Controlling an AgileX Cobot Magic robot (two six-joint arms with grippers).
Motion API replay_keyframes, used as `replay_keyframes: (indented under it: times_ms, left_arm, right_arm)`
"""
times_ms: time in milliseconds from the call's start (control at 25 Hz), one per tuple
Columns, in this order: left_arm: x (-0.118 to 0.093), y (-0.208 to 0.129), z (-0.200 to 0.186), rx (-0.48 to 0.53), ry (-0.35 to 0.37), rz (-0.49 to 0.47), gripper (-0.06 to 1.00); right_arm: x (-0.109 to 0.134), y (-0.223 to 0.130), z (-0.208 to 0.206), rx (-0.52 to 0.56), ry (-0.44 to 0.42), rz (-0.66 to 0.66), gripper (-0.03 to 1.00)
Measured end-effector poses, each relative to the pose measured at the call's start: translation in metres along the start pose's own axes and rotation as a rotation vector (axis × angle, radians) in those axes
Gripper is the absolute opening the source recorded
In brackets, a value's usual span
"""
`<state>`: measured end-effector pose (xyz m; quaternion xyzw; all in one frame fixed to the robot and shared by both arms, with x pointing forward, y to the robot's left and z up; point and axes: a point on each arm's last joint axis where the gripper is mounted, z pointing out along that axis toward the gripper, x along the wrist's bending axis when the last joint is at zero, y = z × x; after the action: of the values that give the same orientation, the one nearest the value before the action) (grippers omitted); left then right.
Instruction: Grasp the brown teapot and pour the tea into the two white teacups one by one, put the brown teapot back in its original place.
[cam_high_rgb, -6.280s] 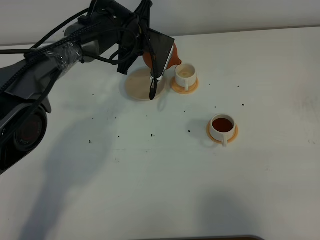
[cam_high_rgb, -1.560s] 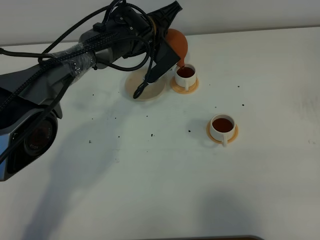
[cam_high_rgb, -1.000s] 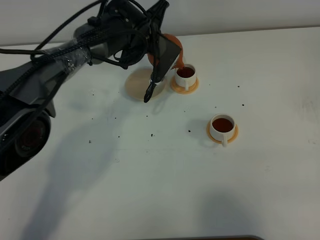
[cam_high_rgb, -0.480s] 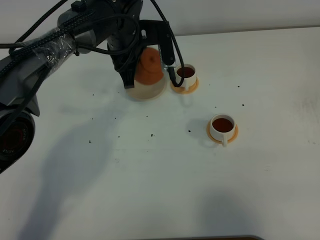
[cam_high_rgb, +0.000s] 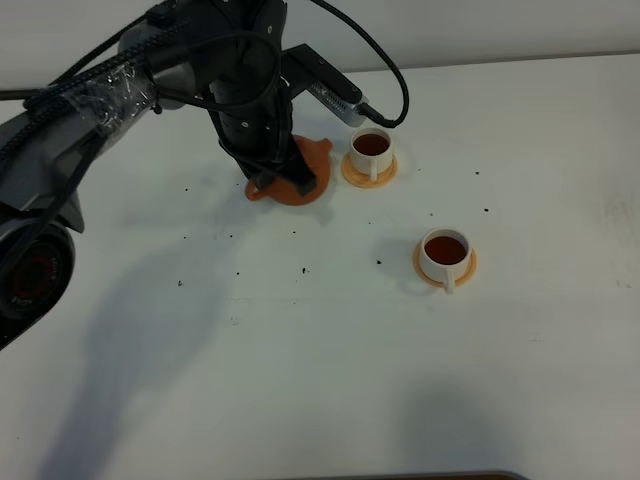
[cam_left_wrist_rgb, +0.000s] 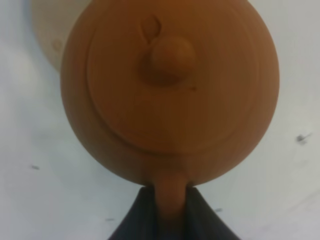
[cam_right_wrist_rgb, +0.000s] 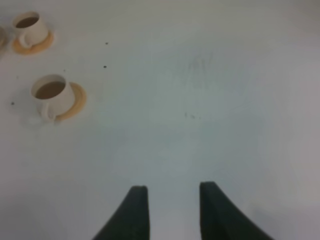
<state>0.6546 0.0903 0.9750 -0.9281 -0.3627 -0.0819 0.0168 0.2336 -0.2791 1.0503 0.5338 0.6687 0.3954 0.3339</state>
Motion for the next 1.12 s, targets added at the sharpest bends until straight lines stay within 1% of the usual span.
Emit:
replay_keyframes:
  times_ms: [80, 200, 320, 520, 640, 720, 880, 1000, 1120]
  left_arm:
    - [-0.004, 0.002, 0.009, 0.007, -0.039, -0.046, 0.1]
    - [-0.007, 0.005, 0.019, 0.008, -0.061, -0.069, 0.1]
    - [-0.006, 0.007, 0.018, -0.01, -0.06, -0.075, 0.1]
    - [-0.002, 0.005, -0.001, -0.057, -0.044, -0.103, 0.1]
    - [0.007, -0.001, -0.017, -0.091, -0.033, -0.148, 0.1]
    - [0.016, -0.006, -0.024, -0.103, -0.029, -0.211, 0.1]
    - [0.036, -0.015, -0.022, -0.099, -0.028, -0.332, 0.1]
    - [0.047, -0.018, -0.021, -0.111, -0.02, -0.374, 0.1]
    - [0.05, -0.017, -0.018, -0.129, -0.014, -0.386, 0.1]
  right_arm:
    - [0.0, 0.0, 0.0, 0.0, 0.0, 0.0, 0.24]
    - [0.0, 0.0, 0.0, 0.0, 0.0, 0.0, 0.24]
    - [0.0, 0.0, 0.0, 0.0, 0.0, 0.0, 0.24]
    - [0.0, 0.0, 0.0, 0.0, 0.0, 0.0, 0.24]
    - [0.0, 0.0, 0.0, 0.0, 0.0, 0.0, 0.24]
    - [0.0, 0.0, 0.0, 0.0, 0.0, 0.0, 0.24]
    - [0.0, 0.0, 0.0, 0.0, 0.0, 0.0, 0.24]
    - [0.0, 0.0, 0.0, 0.0, 0.0, 0.0, 0.24]
    - [0.0, 0.0, 0.0, 0.0, 0.0, 0.0, 0.24]
